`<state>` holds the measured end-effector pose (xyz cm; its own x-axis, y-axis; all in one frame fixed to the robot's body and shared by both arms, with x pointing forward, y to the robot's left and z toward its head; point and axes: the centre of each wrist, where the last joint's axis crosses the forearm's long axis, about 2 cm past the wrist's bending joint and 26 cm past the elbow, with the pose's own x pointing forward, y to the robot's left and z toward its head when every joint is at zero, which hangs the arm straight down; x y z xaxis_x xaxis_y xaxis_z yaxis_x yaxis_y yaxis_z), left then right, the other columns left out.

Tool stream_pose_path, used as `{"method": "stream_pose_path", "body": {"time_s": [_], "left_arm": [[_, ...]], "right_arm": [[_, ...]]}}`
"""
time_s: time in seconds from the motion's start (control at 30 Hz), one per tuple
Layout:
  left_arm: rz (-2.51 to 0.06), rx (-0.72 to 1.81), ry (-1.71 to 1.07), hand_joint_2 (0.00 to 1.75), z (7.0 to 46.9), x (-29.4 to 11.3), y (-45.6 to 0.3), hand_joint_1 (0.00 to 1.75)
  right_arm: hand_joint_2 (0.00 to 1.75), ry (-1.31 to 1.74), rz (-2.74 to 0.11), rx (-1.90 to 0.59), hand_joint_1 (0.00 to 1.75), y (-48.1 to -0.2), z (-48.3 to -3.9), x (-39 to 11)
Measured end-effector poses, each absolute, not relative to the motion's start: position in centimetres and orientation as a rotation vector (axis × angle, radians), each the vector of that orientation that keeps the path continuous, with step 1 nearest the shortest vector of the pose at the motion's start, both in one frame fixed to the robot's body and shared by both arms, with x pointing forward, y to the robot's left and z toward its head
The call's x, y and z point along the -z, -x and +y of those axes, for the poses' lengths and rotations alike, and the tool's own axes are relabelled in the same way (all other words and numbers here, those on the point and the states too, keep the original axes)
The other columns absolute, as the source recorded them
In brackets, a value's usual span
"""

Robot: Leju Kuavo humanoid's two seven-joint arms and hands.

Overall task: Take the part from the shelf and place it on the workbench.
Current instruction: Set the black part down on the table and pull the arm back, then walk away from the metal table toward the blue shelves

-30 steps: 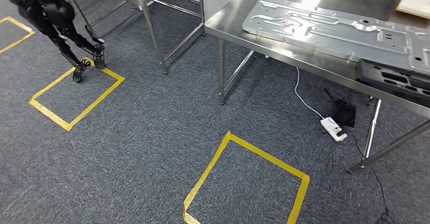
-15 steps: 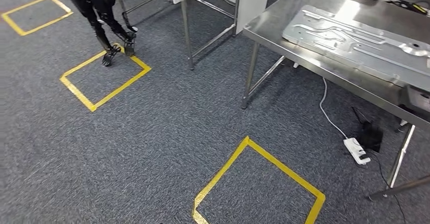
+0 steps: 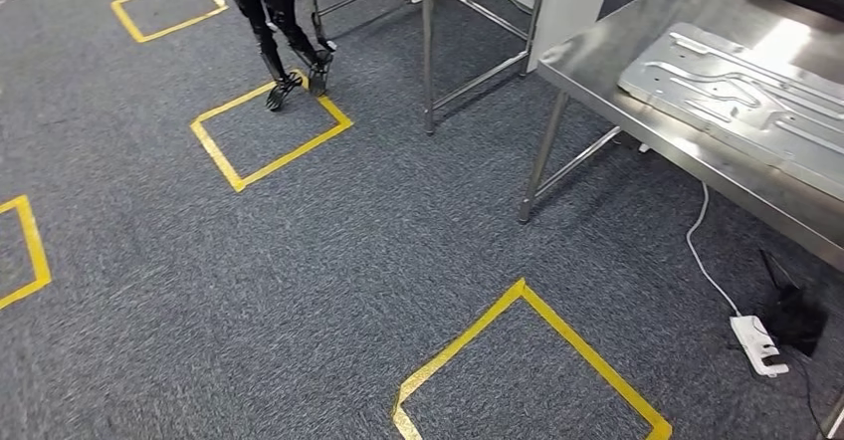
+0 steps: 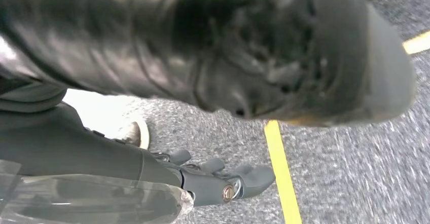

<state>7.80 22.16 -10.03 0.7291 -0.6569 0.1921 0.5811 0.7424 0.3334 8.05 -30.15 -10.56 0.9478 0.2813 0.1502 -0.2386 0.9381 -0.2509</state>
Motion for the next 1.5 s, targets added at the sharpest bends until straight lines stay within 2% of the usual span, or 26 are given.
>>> {"method": "stream_pose_path", "body": {"time_s": [1.5], "left_arm": [[-0.362, 0.872, -0.210, 0.00, 23.6, 10.2, -8.2, 0.00]], "right_arm": [[0.00, 0.248, -0.163, -0.217, 0.00, -8.0, -28.5, 10.5]]}}
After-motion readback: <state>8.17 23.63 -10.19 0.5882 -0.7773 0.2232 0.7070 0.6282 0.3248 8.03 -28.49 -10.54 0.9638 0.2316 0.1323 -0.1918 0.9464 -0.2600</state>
